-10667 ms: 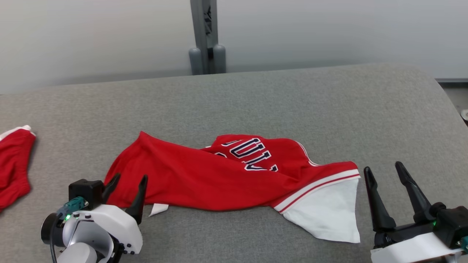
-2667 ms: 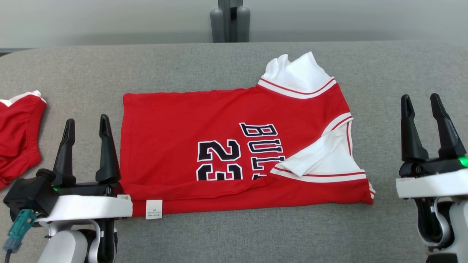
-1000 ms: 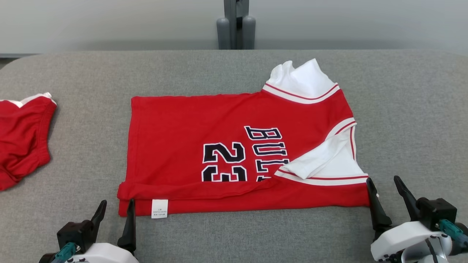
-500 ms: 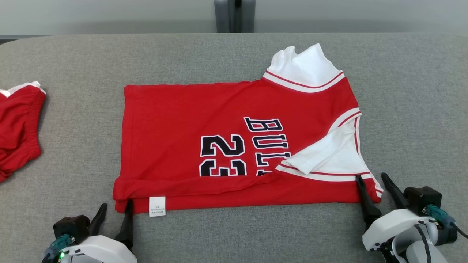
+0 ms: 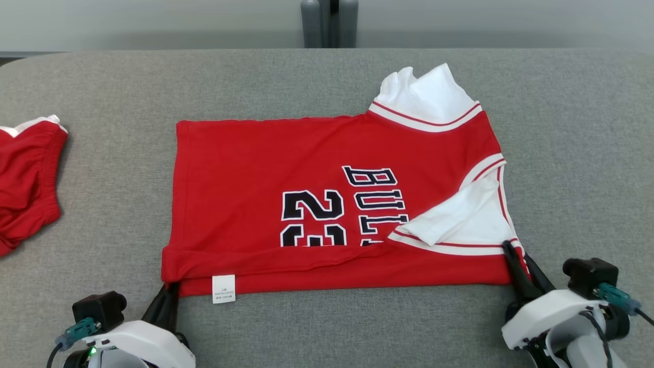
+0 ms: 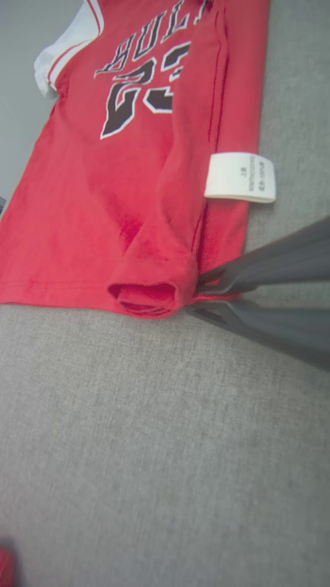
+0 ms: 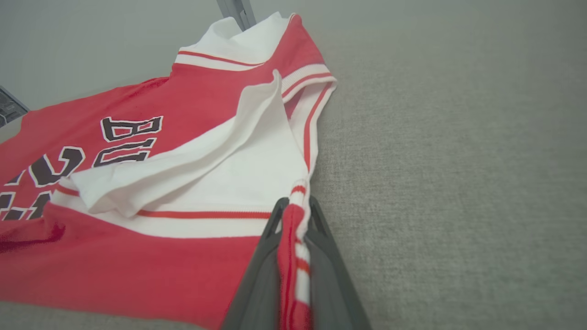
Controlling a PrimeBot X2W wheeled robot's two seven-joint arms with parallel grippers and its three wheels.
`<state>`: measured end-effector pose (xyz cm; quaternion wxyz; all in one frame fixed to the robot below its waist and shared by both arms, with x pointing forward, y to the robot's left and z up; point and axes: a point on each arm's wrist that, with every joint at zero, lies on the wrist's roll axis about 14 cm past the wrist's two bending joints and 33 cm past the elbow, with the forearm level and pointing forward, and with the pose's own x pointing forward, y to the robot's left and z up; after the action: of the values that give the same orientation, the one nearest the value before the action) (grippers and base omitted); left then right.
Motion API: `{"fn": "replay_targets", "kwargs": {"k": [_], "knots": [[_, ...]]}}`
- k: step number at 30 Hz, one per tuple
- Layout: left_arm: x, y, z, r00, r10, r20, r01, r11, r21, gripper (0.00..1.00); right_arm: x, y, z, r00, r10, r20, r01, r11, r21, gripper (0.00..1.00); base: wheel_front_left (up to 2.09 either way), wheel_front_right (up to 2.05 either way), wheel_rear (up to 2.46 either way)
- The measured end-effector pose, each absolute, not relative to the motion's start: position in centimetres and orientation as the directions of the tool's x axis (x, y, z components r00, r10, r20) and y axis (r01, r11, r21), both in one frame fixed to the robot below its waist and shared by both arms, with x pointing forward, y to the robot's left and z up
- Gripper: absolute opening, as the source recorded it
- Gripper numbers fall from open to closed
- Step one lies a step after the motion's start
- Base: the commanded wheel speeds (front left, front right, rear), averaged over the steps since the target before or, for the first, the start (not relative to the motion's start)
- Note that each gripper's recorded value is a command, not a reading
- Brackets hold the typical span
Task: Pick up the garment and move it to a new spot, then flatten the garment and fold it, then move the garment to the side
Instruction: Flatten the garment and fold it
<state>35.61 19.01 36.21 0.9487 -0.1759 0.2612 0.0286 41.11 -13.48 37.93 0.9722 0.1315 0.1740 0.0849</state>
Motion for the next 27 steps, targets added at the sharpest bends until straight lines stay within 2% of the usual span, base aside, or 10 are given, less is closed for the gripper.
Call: {"fn": "replay_targets", "kwargs": {"k": [6,13,14,15,16,17,23,27], "knots": [[34.5,20.0,38.5,0.861,-0.040,-0.506,-0.136,0.942,-0.306,0.00,39.1,-14.7,39.0,0.921,0.217,-0.322,-0.118,0.947,0.299,0.00,0.00,0.00,0.00],[32.1,19.8,39.3,0.826,-0.049,-0.561,-0.153,0.939,-0.307,0.00,35.5,-16.1,38.9,0.905,0.178,-0.386,-0.054,0.949,0.311,0.00,0.00,0.00,0.00],[31.8,19.8,39.2,0.821,-0.050,-0.569,-0.155,0.940,-0.305,0.00,35.2,-16.0,38.9,0.903,0.178,-0.392,-0.050,0.948,0.315,0.03,0.00,0.00,0.00],[31.8,19.8,39.2,0.821,-0.048,-0.568,-0.158,0.938,-0.308,0.00,35.0,-16.0,38.8,0.900,0.175,-0.398,-0.045,0.948,0.315,0.45,0.00,0.00,0.00],[32.0,19.8,39.3,0.824,-0.043,-0.564,-0.168,0.933,-0.317,0.55,34.9,-15.9,38.8,0.900,0.173,-0.399,-0.042,0.948,0.316,1.00,0.00,0.00,0.00],[32.0,19.8,39.2,0.823,-0.036,-0.567,-0.175,0.934,-0.313,1.00,34.9,-15.9,38.9,0.900,0.172,-0.401,-0.043,0.950,0.310,1.00,0.00,0.00,0.00],[33.1,21.5,40.5,0.870,0.061,-0.490,-0.229,0.929,-0.290,1.00,36.0,-18.0,41.1,0.942,0.098,-0.320,-0.007,0.962,0.272,1.00,0.00,0.00,0.00],[36.0,22.2,44.2,0.938,0.121,-0.324,-0.218,0.934,-0.284,1.00,38.2,-18.7,45.2,0.984,0.068,-0.167,-0.024,0.967,0.252,1.00,0.00,0.00,0.00]]}}
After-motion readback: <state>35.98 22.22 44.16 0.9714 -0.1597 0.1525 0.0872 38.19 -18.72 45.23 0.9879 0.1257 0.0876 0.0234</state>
